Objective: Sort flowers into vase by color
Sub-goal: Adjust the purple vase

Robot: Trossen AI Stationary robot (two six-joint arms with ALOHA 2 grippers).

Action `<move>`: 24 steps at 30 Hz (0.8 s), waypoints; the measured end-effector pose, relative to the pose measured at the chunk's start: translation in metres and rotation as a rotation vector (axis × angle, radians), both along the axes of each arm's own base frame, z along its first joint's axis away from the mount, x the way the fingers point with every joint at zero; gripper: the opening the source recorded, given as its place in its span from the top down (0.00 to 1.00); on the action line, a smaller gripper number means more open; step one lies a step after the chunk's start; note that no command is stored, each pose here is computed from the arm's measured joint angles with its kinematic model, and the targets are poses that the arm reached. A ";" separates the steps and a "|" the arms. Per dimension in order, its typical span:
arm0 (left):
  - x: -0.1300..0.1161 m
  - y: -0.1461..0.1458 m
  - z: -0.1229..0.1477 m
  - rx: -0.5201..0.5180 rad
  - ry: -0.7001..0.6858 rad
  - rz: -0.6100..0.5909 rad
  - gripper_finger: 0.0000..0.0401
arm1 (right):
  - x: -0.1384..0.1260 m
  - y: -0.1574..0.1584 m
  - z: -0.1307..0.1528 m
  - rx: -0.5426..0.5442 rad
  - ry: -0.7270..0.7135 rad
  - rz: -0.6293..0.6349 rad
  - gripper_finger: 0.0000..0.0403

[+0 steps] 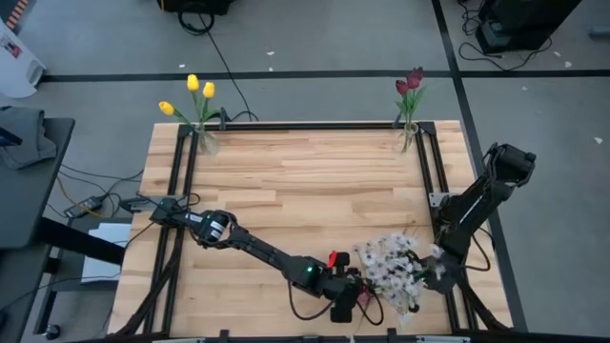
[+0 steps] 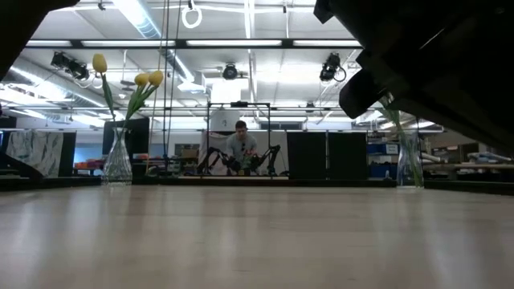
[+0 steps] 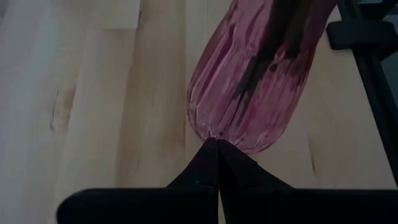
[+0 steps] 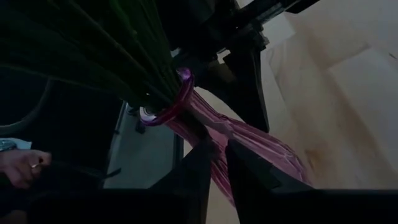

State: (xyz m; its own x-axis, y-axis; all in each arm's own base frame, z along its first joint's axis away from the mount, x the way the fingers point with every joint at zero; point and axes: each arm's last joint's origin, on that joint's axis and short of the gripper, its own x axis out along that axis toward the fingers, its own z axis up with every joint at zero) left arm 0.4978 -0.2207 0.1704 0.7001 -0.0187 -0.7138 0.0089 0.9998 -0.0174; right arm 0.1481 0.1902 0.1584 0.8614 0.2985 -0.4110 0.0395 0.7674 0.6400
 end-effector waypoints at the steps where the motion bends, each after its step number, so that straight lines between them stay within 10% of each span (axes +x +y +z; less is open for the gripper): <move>1: 0.000 0.000 0.000 -0.001 -0.003 0.000 0.99 | 0.000 0.000 0.000 0.000 0.000 0.001 0.84; 24: -0.002 -0.014 0.004 -0.079 -0.055 0.039 1.00 | -0.039 0.008 -0.004 0.023 0.103 -0.012 0.88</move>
